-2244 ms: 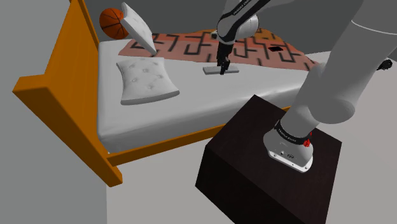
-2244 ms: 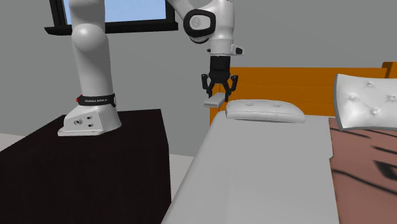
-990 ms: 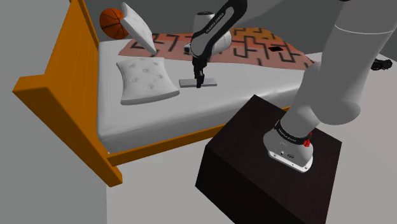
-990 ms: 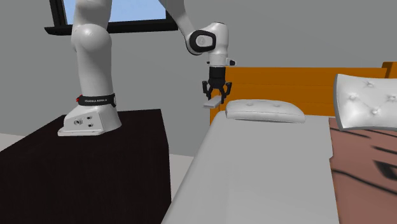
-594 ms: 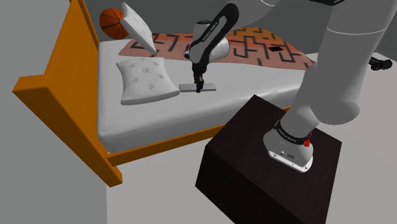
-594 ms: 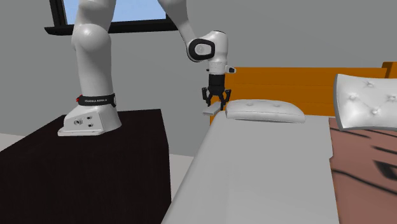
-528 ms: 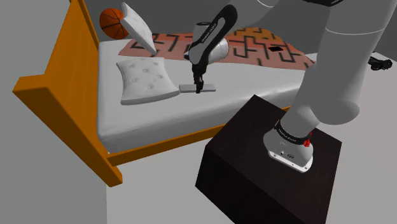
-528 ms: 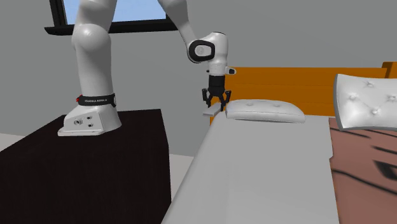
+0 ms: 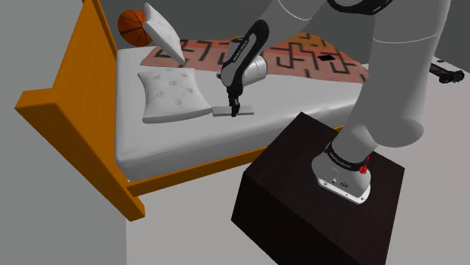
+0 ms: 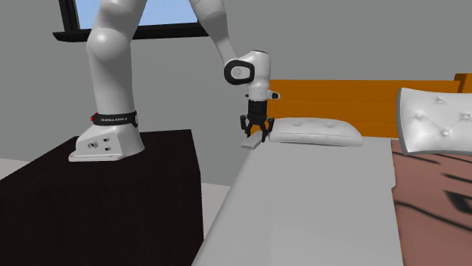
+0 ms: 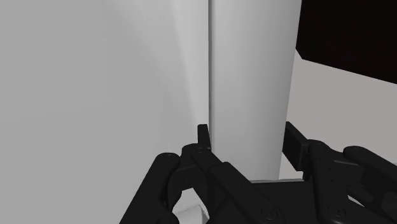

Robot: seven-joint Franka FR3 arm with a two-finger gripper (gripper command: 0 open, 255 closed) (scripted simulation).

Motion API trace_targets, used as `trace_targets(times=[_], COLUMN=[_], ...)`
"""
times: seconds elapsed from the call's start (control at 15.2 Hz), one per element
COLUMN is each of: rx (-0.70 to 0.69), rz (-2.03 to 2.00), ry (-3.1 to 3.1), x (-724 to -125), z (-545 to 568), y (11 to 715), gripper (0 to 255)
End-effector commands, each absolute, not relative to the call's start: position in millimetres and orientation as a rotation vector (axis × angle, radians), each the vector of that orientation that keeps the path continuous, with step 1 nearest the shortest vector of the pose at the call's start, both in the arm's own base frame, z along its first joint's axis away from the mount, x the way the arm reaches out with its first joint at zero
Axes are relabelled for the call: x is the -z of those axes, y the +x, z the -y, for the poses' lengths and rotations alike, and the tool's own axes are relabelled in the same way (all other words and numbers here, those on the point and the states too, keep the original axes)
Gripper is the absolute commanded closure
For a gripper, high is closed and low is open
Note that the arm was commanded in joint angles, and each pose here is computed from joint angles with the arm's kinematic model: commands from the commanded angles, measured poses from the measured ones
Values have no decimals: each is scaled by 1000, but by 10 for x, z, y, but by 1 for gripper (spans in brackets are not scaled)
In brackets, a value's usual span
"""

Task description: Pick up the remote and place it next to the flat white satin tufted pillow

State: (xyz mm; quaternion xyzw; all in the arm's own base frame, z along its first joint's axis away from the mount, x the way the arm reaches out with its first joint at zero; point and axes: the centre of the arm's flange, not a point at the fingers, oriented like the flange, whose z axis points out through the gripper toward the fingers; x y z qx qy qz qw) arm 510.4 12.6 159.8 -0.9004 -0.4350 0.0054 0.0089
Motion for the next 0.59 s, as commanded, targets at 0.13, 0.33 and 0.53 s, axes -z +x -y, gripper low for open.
trace_targets(times=[0.13, 0.33, 0.53], rx=[-15, -15, -15], rz=[1359, 1359, 1359], ry=[-2813, -2813, -2813], x=[-1388, -1229, -1071], z=[-125, -125, -125], y=[5110, 5110, 5110], gripper=[255, 255, 255])
